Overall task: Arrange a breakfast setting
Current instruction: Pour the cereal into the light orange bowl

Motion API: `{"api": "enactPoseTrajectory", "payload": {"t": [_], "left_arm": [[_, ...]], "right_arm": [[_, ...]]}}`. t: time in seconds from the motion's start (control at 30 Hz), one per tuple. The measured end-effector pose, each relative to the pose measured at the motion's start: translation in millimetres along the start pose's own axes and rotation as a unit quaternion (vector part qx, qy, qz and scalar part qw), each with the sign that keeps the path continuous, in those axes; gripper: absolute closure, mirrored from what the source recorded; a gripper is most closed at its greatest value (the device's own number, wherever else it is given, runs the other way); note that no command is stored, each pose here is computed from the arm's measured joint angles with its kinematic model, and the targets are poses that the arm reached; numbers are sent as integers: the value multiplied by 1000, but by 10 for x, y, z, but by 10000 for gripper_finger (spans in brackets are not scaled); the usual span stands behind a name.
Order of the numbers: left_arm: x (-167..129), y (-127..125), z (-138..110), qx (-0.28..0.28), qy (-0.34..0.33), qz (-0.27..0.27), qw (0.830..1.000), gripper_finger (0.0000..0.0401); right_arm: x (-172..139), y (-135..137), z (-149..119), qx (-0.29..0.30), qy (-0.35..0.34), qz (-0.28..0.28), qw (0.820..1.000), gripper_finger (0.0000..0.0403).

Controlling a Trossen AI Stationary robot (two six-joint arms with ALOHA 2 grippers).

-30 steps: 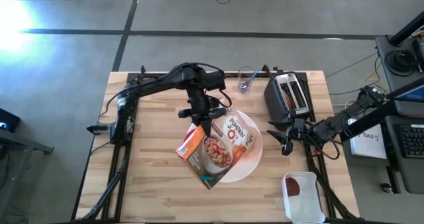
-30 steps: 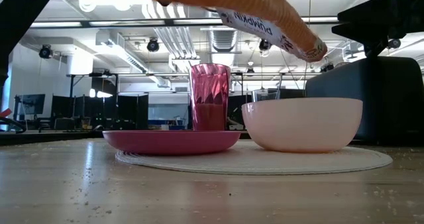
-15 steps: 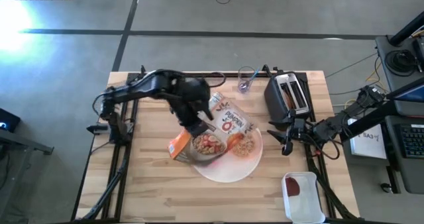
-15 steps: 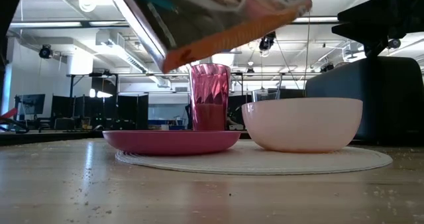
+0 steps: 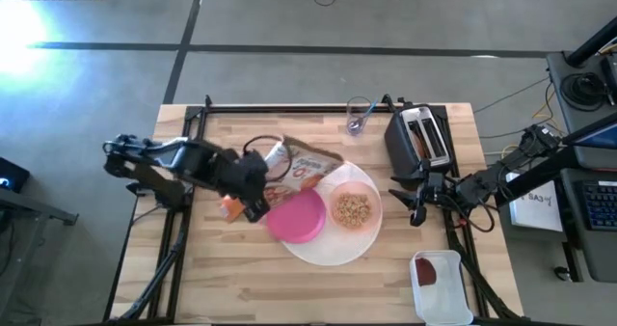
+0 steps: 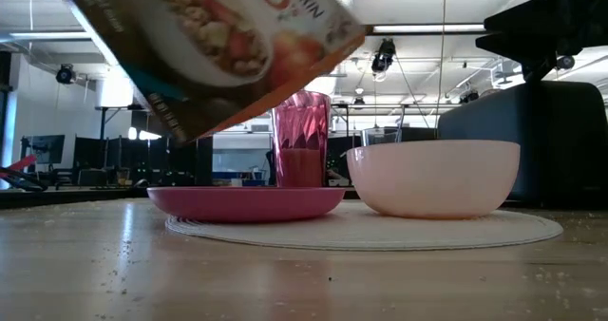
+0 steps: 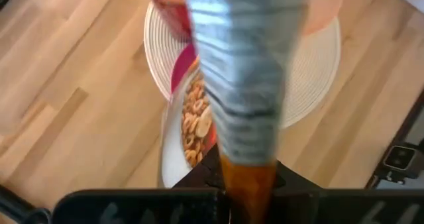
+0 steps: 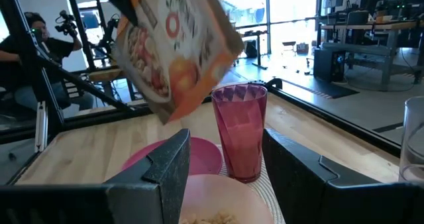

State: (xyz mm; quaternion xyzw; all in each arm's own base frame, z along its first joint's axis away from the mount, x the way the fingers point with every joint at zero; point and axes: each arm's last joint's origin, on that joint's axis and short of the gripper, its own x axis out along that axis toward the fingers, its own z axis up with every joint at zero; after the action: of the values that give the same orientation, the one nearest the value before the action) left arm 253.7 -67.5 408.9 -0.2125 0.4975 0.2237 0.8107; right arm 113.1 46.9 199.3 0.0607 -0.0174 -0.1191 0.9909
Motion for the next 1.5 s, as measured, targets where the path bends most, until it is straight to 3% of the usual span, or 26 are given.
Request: {"api": "enactPoseTrajectory", "payload": {"t": [0.33, 0.57, 0.8, 1.07, 1.33, 1.5], "left_arm": [[283, -104, -434, -5, -43, -81, 996, 401], [326, -81, -570, 8, -111, -53, 992, 401], [268, -190, -693, 34, -203, -15, 979, 401], [225, -445, -1014, 39, -287, -59, 955, 401], [178, -499, -1396, 17, -371, -63, 926, 401], [202, -472, -1463, 20, -372, -58, 926, 401]], "right_arm": [[0, 0, 0, 0, 0, 0, 1000, 225], [0, 0, 0, 0, 0, 0, 1000, 225], [0, 0, 0, 0, 0, 0, 1000, 225], [0, 0, 0, 0, 0, 0, 1000, 225], [0, 0, 0, 0, 0, 0, 1000, 225], [0, 0, 0, 0, 0, 0, 1000, 225]]}}
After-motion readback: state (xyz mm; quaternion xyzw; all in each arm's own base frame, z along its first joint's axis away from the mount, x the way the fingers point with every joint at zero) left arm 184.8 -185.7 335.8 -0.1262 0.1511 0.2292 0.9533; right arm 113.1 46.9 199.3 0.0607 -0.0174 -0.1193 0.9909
